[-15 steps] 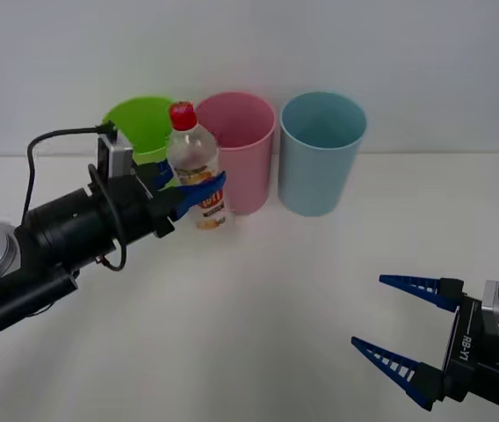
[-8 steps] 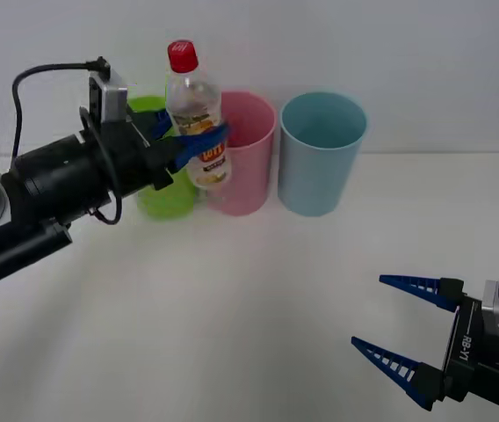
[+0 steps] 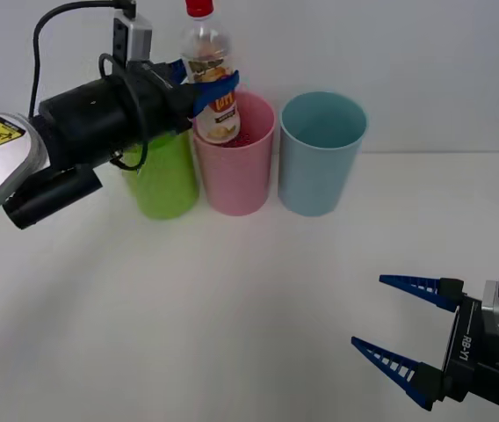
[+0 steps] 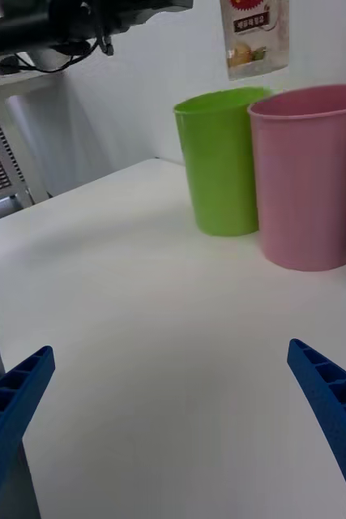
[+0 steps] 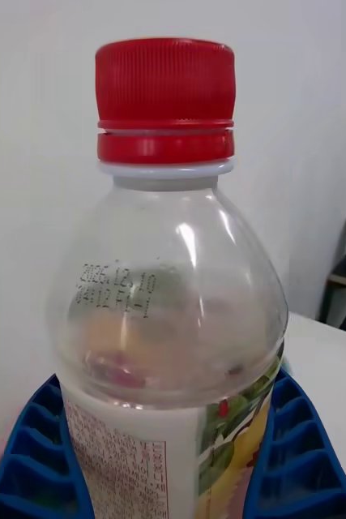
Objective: Grasp the object on the table and drop it into the matching bin: aluminum can to the light blue bin, PET bottle to the pink bin.
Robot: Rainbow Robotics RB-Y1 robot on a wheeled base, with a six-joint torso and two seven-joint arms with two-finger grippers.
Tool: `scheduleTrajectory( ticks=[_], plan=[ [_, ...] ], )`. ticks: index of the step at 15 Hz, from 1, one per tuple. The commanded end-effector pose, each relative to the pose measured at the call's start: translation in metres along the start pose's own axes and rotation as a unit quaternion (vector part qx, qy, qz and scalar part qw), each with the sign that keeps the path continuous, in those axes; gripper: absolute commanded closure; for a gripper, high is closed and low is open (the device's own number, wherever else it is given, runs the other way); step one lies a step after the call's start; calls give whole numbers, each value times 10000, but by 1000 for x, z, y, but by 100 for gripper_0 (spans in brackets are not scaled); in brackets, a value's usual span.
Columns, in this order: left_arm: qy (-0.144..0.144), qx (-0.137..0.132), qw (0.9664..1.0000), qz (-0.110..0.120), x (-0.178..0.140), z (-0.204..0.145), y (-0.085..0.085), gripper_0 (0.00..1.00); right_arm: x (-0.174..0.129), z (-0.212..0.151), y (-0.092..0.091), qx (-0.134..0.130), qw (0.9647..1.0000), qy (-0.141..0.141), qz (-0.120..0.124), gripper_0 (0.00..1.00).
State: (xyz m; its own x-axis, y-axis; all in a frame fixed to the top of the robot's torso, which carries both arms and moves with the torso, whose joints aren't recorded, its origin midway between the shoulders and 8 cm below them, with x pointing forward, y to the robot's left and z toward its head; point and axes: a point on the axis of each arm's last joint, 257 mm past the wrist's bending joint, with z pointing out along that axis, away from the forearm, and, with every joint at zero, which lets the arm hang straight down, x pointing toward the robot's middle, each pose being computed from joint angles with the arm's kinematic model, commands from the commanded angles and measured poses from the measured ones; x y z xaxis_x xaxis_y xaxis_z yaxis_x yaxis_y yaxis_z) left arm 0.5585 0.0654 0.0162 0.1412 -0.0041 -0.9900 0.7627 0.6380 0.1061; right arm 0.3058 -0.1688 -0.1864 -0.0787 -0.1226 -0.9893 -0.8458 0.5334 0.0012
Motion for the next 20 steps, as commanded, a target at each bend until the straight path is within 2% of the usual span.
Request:
scheduleTrajectory(
  ticks=[1, 4, 6, 12, 16, 17, 18, 19, 20],
  plan=[
    [72, -158, 9998, -26, 6, 6, 18, 90, 0, 0, 0, 0, 10000, 0, 0, 0],
    [108, -300, 9995, -41, 11, 20, 31, 91, 0, 0, 0, 0, 10000, 0, 0, 0],
    [106, -359, 9992, -108, 16, 29, 34, 91, 0, 0, 0, 0, 10000, 0, 0, 0],
    [182, -519, 9984, -118, 21, 55, 47, 92, 0, 0, 0, 0, 10000, 0, 0, 0],
    [169, -508, 9984, -199, 21, 58, 45, 91, 0, 0, 0, 0, 10000, 0, 0, 0],
    [161, -502, 9984, -218, 21, 59, 45, 76, 0, 0, 0, 0, 10000, 0, 0, 0],
    [166, -507, 9983, -221, 21, 58, 45, 47, 0, 0, 0, 0, 10000, 0, 0, 0],
    [164, -495, 9984, -224, 21, 59, 44, 28, 0, 0, 0, 0, 10000, 0, 0, 0],
    [158, -492, 9984, -238, 21, 59, 44, 0, 0, 0, 0, 0, 10000, 0, 0, 0]
  ],
)
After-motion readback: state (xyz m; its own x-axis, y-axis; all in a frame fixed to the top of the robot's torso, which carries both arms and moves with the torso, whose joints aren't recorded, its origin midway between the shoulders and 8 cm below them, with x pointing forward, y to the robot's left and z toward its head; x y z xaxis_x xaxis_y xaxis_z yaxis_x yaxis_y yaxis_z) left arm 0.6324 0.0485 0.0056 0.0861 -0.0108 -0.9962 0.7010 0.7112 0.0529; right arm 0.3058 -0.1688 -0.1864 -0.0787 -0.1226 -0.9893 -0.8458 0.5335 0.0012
